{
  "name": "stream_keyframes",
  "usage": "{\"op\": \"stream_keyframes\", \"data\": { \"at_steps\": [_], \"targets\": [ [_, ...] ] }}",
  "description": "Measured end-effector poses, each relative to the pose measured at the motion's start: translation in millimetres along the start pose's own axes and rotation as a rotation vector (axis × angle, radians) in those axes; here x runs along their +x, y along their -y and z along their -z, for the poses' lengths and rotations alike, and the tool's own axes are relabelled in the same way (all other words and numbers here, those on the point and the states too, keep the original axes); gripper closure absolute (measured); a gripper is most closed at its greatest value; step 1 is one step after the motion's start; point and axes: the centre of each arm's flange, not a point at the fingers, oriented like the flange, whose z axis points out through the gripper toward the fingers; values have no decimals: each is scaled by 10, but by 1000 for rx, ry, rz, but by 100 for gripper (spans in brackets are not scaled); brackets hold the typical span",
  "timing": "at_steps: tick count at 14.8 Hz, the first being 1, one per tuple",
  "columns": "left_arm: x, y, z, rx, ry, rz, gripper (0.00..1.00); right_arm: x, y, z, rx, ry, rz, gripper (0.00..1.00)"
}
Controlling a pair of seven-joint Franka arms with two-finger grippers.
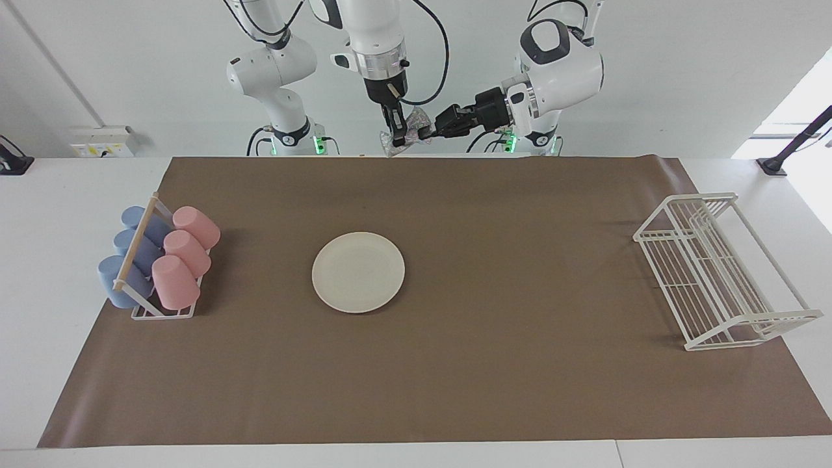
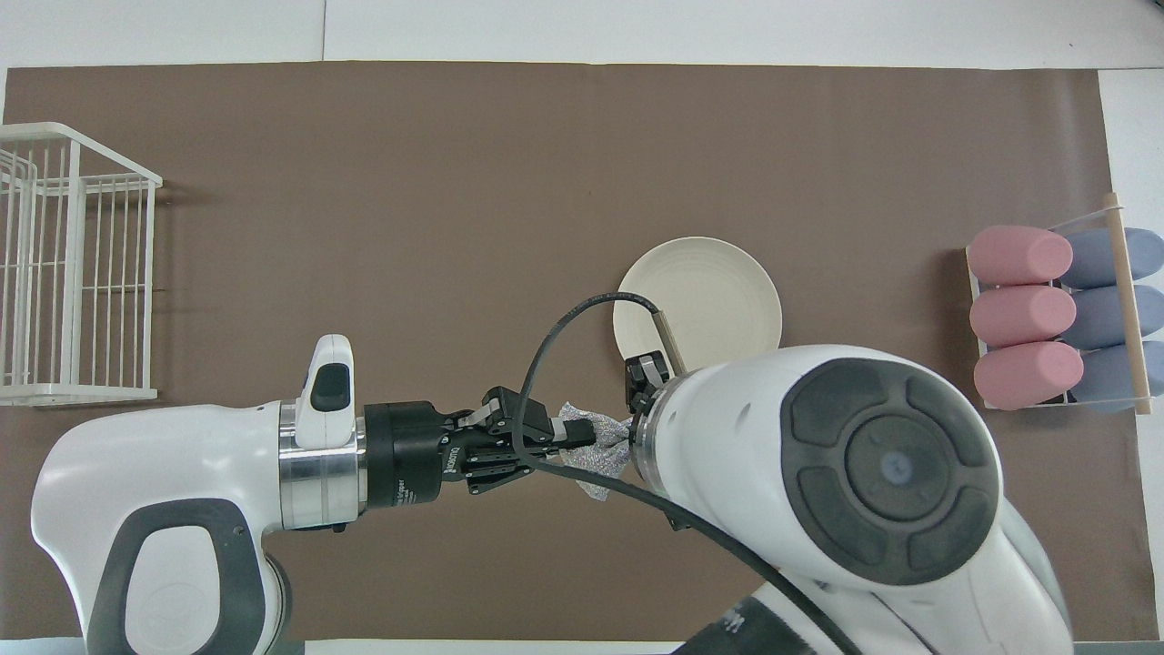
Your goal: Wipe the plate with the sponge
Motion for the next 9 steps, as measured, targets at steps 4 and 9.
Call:
{"op": "stream_keyframes", "data": {
  "at_steps": [4,9],
  "targets": [
    [3,1,2,0,0,10,95,33,17,15,10,-16,6,53],
    [55,1,59,-3,-13,19,95,243,74,20,-5,-45,233,4]
  ]
}}
